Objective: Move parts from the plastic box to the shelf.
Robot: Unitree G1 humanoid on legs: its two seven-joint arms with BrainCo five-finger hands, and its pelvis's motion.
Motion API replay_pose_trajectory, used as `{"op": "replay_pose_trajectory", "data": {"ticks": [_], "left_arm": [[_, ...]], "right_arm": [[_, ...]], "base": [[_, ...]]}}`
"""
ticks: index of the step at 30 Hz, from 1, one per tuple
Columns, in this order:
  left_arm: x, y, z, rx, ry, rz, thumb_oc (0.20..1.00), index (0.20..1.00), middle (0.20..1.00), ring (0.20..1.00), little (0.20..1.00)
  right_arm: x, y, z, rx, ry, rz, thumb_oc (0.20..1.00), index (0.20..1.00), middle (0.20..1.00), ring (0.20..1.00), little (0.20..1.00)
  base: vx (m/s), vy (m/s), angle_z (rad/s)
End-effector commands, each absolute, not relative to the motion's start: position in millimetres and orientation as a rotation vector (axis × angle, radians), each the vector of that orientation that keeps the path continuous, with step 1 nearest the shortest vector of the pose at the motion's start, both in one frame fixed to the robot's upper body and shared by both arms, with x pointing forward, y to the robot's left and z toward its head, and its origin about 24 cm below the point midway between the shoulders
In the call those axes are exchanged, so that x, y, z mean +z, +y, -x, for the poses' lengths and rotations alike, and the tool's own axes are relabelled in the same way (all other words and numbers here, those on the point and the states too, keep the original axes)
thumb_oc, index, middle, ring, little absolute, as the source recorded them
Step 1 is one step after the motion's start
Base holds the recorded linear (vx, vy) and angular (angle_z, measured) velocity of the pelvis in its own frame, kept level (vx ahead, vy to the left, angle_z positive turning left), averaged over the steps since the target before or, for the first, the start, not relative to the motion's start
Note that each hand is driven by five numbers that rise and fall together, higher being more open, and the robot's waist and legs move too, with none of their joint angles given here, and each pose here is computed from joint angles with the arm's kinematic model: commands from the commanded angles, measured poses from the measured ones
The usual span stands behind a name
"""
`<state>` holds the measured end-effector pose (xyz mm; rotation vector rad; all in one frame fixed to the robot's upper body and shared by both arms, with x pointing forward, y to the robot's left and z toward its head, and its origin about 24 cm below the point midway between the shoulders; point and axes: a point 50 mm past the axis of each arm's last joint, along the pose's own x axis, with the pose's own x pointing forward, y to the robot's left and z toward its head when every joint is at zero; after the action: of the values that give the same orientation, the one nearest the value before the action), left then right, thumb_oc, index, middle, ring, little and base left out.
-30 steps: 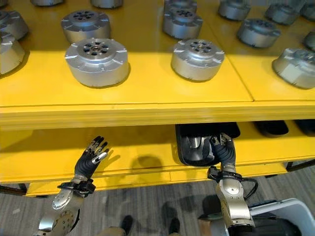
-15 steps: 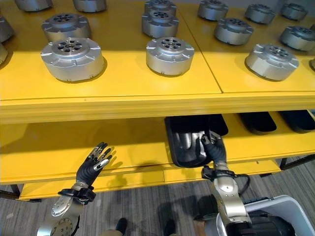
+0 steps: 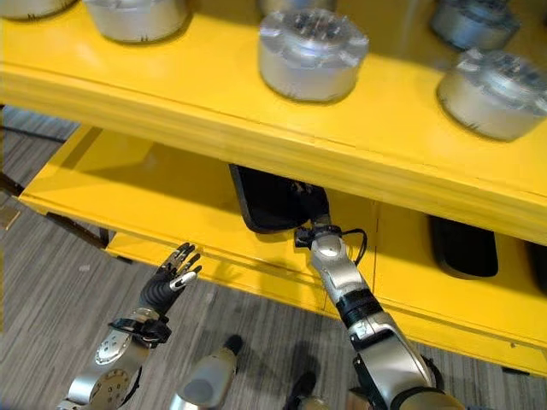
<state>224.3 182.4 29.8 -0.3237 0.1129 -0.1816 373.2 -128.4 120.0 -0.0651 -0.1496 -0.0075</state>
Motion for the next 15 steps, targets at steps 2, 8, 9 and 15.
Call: {"op": "replay_pose_trajectory", "data": {"ticks": [2, 8, 9, 15], "left_arm": [[45.8, 185.0, -223.6, -0.193, 0.034, 0.333, 1.000, 1.000, 1.000, 1.000, 1.000], [48.9, 175.1, -226.8, -0.219, 0.030, 0.340, 1.000, 1.000, 1.000, 1.000, 1.000], [49.2, 173.8, -227.4, -0.220, 0.029, 0.344, 1.000, 1.000, 1.000, 1.000, 1.000], [51.0, 166.3, -231.2, -0.247, 0.023, 0.347, 1.000, 1.000, 1.000, 1.000, 1.000]], "right_arm": [[163.1, -153.4, -386.1, -0.108, -0.284, 0.099, 0.200, 0.200, 0.200, 0.200, 0.200], [193.3, -192.7, -408.1, -0.326, -0.251, 0.128, 0.200, 0.200, 0.200, 0.200, 0.200], [196.2, -198.2, -409.4, -0.350, -0.245, 0.123, 0.200, 0.200, 0.200, 0.200, 0.200], [200.4, -218.1, -413.9, -0.437, -0.188, 0.098, 0.200, 0.200, 0.200, 0.200, 0.200]], "base": [[-0.19, 0.065, -0.04], [-0.10, 0.076, 0.06], [-0.07, 0.071, -0.21], [-0.02, 0.043, -0.04]]}}
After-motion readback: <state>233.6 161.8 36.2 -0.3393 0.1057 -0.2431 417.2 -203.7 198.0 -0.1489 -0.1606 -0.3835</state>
